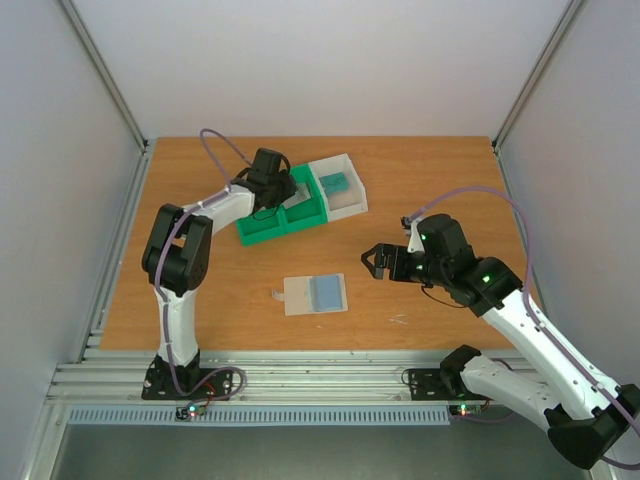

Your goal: Take the credit cards out of the card holder

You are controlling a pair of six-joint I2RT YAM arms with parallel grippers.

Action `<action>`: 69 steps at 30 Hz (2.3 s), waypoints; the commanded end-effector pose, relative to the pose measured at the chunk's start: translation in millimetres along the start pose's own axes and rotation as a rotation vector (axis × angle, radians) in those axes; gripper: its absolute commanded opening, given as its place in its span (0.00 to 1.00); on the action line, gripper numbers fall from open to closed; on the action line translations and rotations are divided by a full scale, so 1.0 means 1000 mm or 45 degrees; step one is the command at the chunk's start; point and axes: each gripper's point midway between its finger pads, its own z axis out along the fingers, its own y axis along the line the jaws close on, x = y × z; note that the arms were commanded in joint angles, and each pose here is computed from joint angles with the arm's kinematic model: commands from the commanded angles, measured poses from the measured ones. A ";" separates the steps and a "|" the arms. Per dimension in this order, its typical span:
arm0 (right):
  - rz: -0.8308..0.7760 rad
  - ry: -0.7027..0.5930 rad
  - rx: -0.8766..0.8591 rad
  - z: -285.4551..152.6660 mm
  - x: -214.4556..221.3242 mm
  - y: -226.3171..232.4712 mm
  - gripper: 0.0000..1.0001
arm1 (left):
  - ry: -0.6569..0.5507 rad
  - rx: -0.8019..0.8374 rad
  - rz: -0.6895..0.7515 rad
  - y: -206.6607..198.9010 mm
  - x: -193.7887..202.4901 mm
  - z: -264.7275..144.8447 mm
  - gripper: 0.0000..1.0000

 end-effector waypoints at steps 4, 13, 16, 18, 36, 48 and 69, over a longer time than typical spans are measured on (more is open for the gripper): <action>0.003 -0.047 -0.028 -0.015 -0.011 0.010 0.98 | 0.026 -0.002 0.023 -0.004 -0.002 0.007 0.16; 0.005 -0.056 -0.021 -0.018 -0.012 0.009 0.98 | 0.009 -0.047 0.042 -0.005 -0.010 0.002 0.28; -0.006 -0.056 -0.026 -0.019 -0.014 0.011 0.99 | -0.006 -0.085 0.062 -0.004 -0.015 -0.003 0.38; -0.018 -0.050 -0.039 -0.022 -0.016 0.016 0.99 | 0.001 -0.099 0.078 -0.006 -0.017 -0.006 0.41; 0.059 -0.072 0.199 -0.026 -0.019 -0.015 0.99 | -0.040 0.025 0.345 -0.049 -0.033 -0.120 0.99; 0.059 -0.121 0.240 -0.024 -0.033 -0.016 0.99 | 0.070 0.189 0.531 -0.030 0.026 -0.235 0.99; -0.002 -0.176 0.184 -0.011 -0.028 -0.020 0.98 | -0.186 0.579 0.605 0.013 0.096 -0.352 0.99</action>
